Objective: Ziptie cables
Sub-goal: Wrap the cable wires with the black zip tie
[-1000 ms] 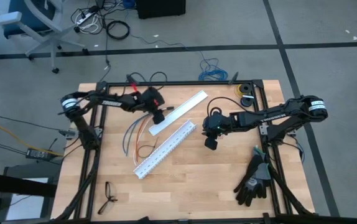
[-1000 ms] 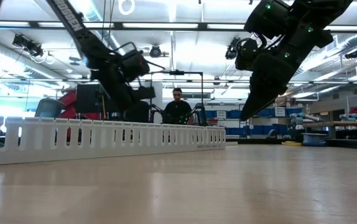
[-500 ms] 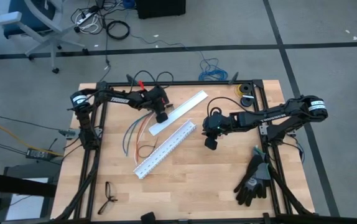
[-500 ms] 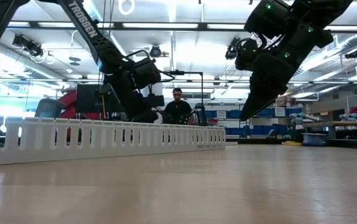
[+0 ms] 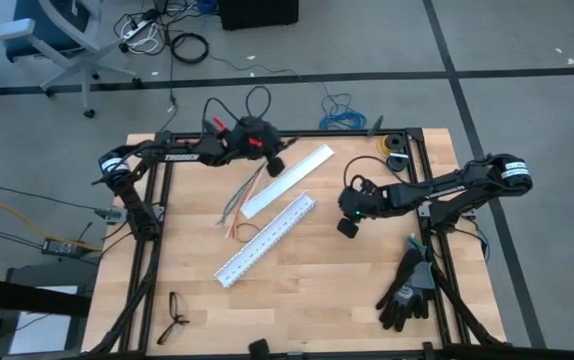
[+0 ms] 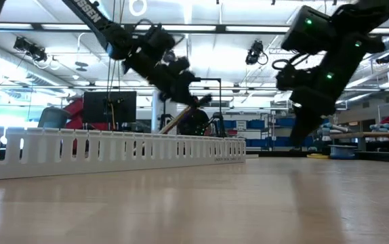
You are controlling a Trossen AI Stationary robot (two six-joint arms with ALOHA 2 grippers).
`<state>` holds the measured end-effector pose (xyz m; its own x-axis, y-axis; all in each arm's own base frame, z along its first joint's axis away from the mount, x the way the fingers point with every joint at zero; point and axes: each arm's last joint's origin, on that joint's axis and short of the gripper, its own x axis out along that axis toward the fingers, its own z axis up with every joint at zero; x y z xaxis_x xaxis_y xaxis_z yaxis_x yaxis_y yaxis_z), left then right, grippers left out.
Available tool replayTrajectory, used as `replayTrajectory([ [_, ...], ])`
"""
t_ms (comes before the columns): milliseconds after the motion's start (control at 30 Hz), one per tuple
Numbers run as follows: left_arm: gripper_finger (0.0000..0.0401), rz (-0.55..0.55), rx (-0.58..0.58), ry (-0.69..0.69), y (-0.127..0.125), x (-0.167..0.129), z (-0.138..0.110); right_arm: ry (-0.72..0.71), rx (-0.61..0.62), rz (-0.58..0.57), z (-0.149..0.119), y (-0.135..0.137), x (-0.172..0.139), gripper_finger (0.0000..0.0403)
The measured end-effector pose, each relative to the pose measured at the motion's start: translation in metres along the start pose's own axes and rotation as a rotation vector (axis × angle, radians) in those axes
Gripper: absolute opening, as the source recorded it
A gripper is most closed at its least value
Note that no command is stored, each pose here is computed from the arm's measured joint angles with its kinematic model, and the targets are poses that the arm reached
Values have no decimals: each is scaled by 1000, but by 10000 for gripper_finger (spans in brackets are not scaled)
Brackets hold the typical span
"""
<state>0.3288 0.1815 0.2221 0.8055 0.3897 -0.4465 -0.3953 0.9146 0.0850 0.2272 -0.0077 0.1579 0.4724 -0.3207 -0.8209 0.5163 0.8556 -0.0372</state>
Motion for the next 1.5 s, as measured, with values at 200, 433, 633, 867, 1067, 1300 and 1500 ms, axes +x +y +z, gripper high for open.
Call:
replayTrajectory([
  [200,23,-142,11,-244,-22,-6,58,-11,75,16,-21,-9,-9,73],
  [433,23,-299,-9,-513,-57,-22,101,-58,164,57,-41,-20,-22,73],
  [633,23,-424,-58,-688,-92,-28,112,-101,212,87,-49,-28,-30,73],
  [867,23,-506,-124,-691,-139,-11,95,-154,165,132,-46,-30,-40,73],
  [1067,23,-489,-163,-708,-174,0,79,-253,151,182,-42,-34,-56,73],
  [1300,23,-415,-169,-674,-176,6,73,-543,128,286,-26,-40,-89,73],
  [1500,24,-395,-170,-658,-173,8,72,-769,70,331,-12,-40,-107,73],
])
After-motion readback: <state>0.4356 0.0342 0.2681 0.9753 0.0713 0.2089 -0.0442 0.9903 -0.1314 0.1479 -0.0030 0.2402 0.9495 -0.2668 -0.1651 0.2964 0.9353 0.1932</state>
